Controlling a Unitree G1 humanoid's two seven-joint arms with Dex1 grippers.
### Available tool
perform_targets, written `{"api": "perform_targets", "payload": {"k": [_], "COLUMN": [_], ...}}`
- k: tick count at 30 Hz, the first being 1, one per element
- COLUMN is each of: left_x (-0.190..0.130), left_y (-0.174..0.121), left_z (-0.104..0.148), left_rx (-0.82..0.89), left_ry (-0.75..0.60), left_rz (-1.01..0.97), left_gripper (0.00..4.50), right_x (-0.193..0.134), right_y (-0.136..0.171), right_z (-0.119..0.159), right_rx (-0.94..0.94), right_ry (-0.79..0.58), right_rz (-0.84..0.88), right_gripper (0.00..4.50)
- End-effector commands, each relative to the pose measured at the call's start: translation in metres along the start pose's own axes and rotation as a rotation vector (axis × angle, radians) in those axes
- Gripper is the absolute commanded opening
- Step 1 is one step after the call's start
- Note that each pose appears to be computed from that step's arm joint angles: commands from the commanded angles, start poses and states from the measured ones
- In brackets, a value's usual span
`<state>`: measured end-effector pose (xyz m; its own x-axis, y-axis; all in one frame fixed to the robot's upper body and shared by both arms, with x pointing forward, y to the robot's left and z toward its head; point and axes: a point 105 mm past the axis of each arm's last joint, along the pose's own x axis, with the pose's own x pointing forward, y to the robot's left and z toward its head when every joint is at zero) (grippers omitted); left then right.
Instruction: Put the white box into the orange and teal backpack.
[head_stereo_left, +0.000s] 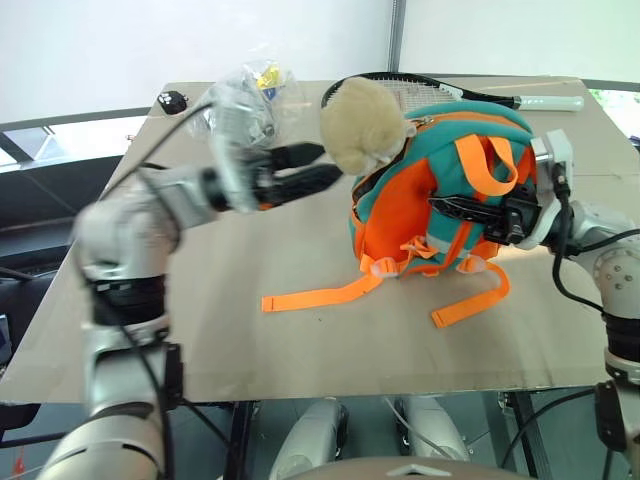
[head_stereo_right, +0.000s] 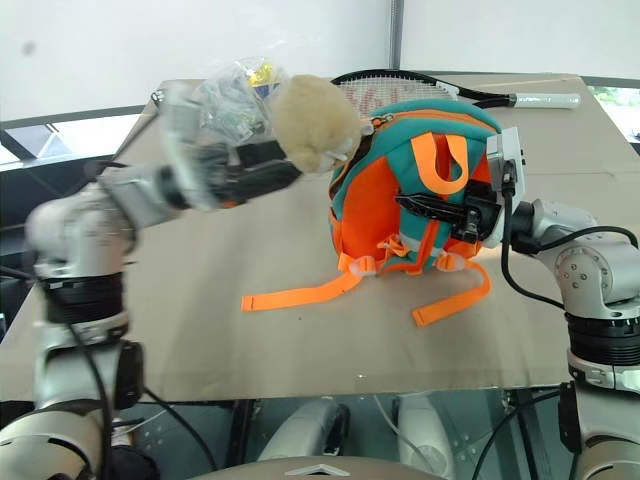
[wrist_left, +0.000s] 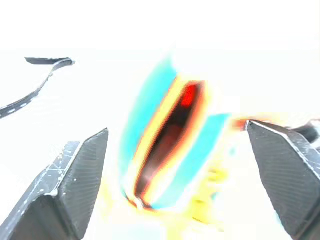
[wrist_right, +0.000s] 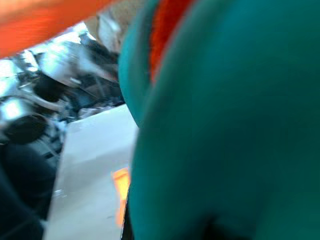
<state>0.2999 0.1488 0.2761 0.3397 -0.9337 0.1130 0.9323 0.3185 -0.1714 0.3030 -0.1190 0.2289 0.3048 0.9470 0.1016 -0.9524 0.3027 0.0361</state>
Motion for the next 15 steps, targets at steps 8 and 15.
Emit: {"api": "perform_targets", "payload": {"k": [8,15], "left_x": [0.055,0.070], "left_y": [0.006,0.030], "left_z": [-0.021,-0.024], "left_rx": [0.041,0.234], "left_ry": [-0.050,-0.009], "left_rz": [0.176,0.344], "left_gripper": [4.49,4.49], "right_x": [0.013,0.005], "right_y": [0.020,0.026], "right_z": [0.009,0.007], "right_rx": [-0.018,-0.016], "right_ry": [-0.018,-0.002], "right_rz": [0.109,0.099], "right_gripper": [0.00,0.00]}}
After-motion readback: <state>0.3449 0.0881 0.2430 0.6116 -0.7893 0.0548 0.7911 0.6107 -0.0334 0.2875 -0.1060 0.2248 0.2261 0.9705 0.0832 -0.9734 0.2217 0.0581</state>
